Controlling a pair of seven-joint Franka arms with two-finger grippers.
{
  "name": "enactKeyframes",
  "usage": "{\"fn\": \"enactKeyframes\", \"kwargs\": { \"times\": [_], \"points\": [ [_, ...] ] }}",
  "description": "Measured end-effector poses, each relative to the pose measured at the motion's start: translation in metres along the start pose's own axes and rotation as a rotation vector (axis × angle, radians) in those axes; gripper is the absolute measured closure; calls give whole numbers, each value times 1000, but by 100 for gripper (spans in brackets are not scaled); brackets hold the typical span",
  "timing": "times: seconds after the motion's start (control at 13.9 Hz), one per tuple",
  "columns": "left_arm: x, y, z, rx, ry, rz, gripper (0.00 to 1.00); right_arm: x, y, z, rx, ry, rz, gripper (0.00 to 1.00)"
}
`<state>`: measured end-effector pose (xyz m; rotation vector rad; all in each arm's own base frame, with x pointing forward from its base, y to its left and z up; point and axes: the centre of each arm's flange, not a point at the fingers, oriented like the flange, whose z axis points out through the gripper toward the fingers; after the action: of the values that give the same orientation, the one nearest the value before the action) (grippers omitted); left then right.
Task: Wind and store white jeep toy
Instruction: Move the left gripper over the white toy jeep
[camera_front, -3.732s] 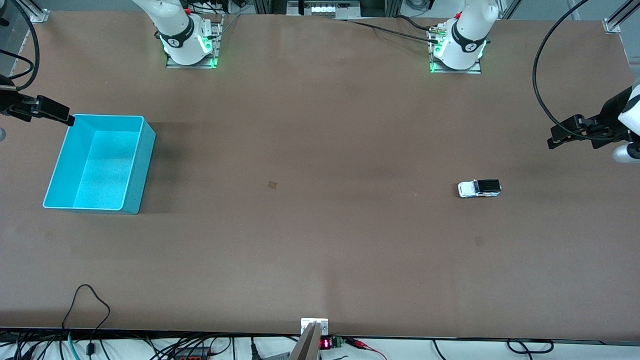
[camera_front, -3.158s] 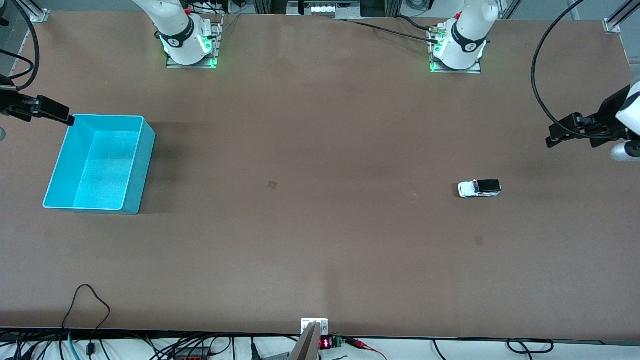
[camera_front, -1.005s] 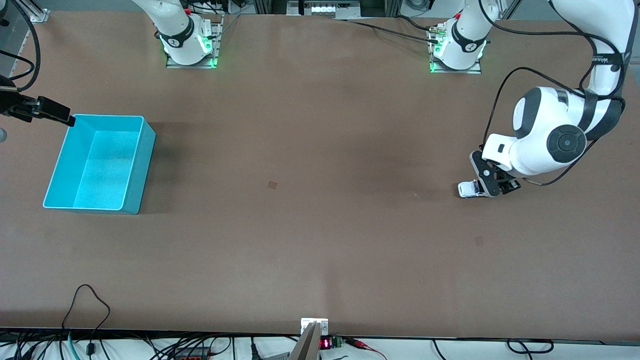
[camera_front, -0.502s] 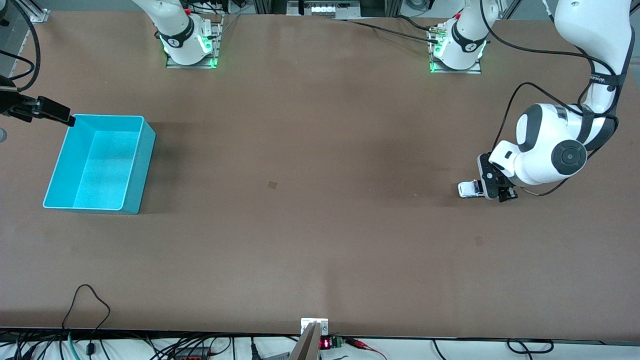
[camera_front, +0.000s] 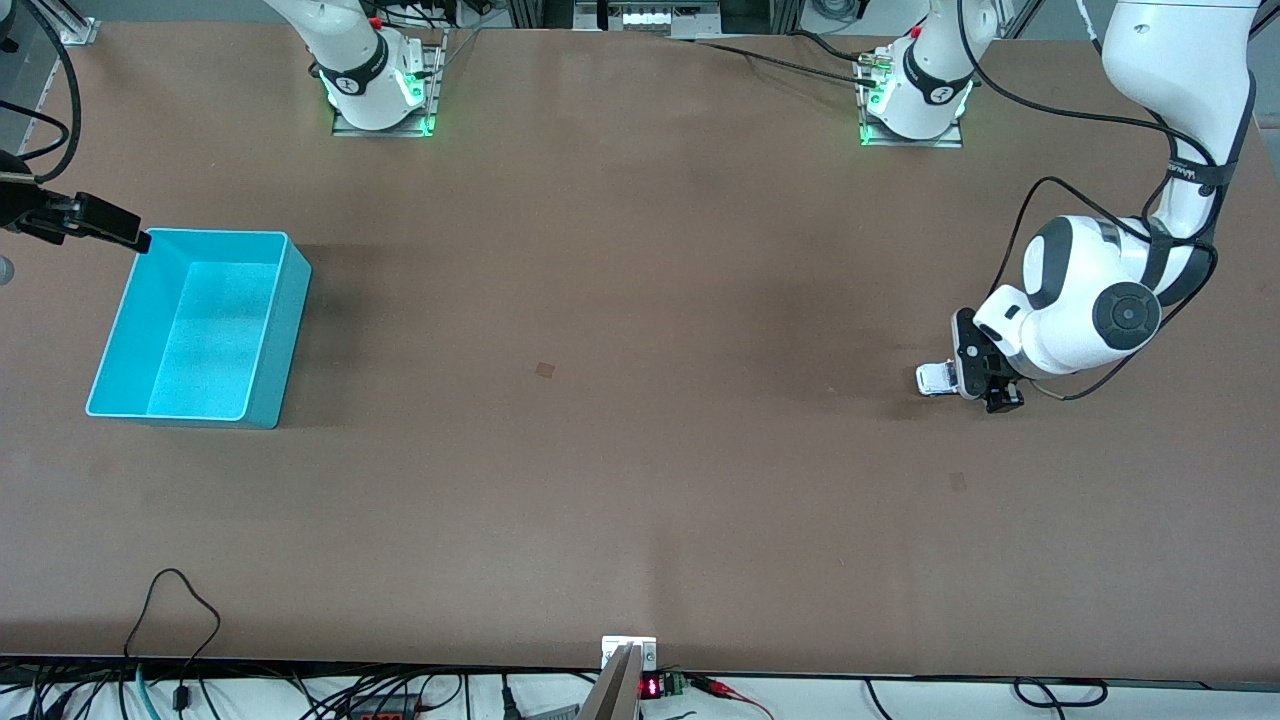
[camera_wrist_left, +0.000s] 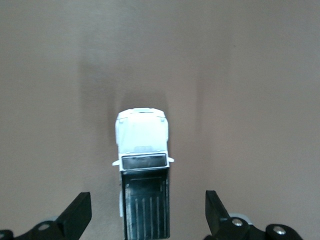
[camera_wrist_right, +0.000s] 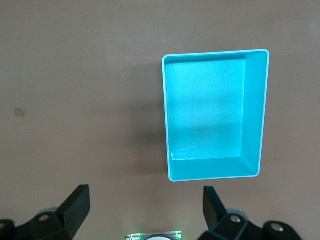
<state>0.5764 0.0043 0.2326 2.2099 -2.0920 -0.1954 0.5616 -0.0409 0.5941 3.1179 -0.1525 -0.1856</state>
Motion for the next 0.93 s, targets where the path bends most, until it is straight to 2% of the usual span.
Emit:
{"fn": "enactKeyframes", "kwargs": {
  "times": [0.22, 0.72, 0.93],
  "points": [
    [-6, 5, 8, -4, 3, 29, 0, 0, 0, 0, 0, 0, 0, 0],
    [-9, 1, 9, 72, 9, 58, 0, 0, -4, 0, -1, 0, -8, 0],
    [-9, 4, 18, 63, 10, 59, 0, 0, -5, 0, -1, 0, -9, 0]
  ]
}}
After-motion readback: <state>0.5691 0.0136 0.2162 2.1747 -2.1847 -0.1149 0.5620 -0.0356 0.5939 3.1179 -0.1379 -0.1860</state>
